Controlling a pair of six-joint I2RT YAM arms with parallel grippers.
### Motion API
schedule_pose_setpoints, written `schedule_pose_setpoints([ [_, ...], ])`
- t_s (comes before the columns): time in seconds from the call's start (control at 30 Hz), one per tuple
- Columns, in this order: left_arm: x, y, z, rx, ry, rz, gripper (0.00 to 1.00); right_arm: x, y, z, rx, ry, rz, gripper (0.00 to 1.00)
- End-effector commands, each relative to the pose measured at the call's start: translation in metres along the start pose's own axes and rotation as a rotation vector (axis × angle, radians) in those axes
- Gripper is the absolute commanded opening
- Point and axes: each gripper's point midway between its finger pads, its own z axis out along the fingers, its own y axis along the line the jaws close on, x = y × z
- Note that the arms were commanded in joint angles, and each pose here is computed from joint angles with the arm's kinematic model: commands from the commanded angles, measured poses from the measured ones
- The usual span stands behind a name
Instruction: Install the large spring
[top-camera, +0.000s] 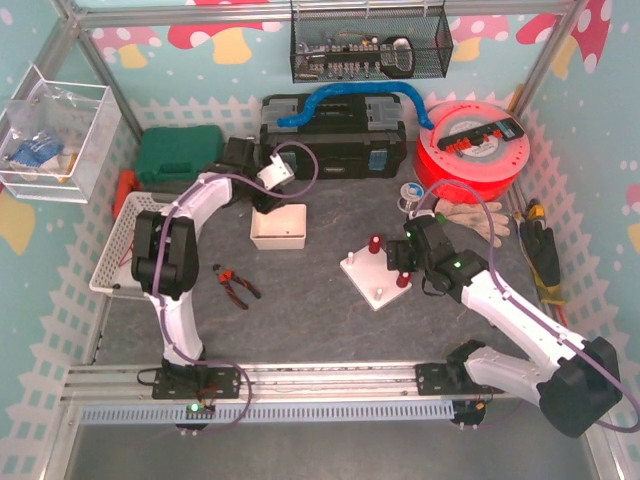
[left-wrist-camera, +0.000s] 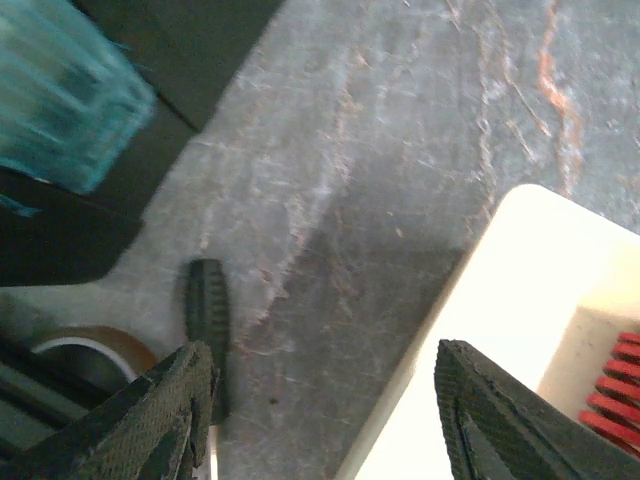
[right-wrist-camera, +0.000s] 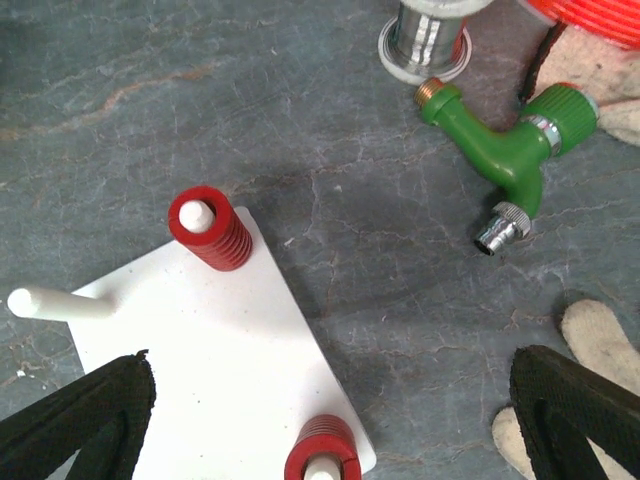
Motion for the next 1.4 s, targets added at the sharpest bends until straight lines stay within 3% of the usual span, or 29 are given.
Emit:
schedule_pose_setpoints([
  [0.0,0.016,-0.023,0.012,0.092,0.01,0.056,0.63,-0.012,-0.001,-0.007,0.021,-0.019,0.009,0.96],
  [0.23,0.024,-0.02,0.026,0.093,0.04,0.068,0.59,-0.015,-0.005,-0.01,0.042,-0.017,-0.022,0.96],
  [0.47,0.036,-0.027,0.027,0.102,0.067,0.073,0.46,-0.019,-0.007,-0.012,0.059,-0.024,-0.028,0.96],
  [0.73,0.041,-0.029,0.017,0.079,0.085,0.061,0.18,-0.018,-0.01,-0.008,0.082,-0.014,-0.035,0.96],
  [0.93,0.044,-0.025,0.006,0.017,0.104,0.04,0.07,-0.018,-0.009,-0.007,0.082,-0.01,-0.036,0.96],
  [1.37,0.071,-0.015,0.0,-0.131,0.164,-0.235,0.03,-0.025,-0.008,-0.011,0.08,-0.028,-0.07,0.96],
])
